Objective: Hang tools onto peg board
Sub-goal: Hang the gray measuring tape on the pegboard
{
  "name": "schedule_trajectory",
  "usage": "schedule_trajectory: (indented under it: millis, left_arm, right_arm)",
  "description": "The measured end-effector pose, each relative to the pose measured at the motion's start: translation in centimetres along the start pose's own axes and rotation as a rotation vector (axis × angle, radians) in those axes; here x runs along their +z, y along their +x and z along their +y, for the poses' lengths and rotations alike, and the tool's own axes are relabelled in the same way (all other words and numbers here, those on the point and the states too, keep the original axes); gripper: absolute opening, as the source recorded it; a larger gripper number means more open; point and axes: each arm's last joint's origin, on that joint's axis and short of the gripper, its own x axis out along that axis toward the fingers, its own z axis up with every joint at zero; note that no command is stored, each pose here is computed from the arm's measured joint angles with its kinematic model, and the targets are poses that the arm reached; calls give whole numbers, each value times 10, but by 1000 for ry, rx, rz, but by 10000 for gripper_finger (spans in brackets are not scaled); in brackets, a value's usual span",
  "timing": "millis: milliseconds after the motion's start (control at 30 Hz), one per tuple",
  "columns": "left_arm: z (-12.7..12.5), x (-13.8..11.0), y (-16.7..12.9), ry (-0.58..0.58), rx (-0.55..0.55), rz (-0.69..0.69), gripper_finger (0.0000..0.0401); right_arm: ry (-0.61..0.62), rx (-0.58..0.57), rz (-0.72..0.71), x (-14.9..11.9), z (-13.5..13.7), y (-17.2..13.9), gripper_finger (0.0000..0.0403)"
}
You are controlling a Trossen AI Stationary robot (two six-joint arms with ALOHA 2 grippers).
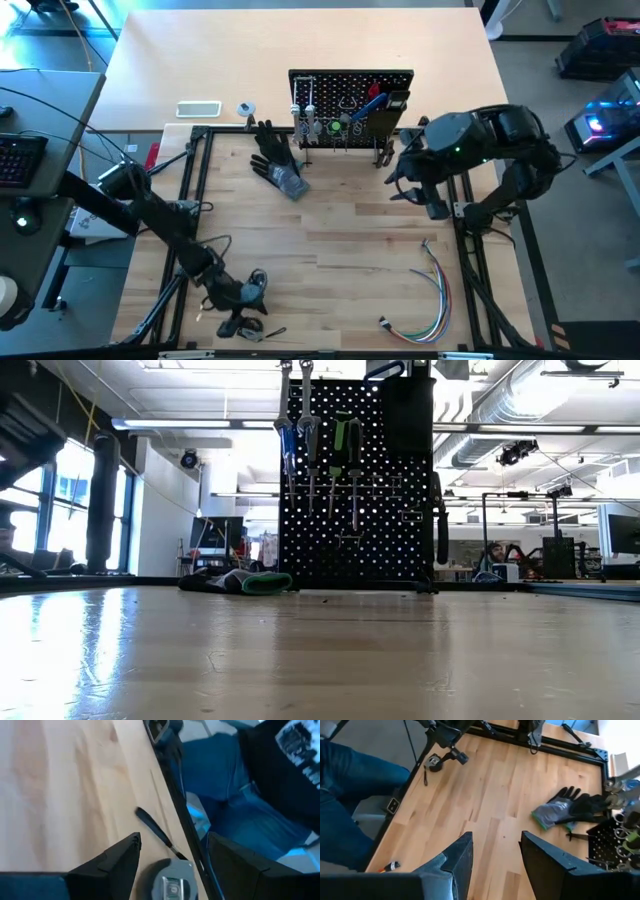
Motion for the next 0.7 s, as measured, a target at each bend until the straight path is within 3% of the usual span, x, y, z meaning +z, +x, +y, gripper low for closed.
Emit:
schedule_trajectory:
  millis: [700]
  left_arm:
    - [-34, -4, 41, -16, 19, 73, 223]
  right_arm:
    - [-41, 81, 168, 14, 14, 65, 158]
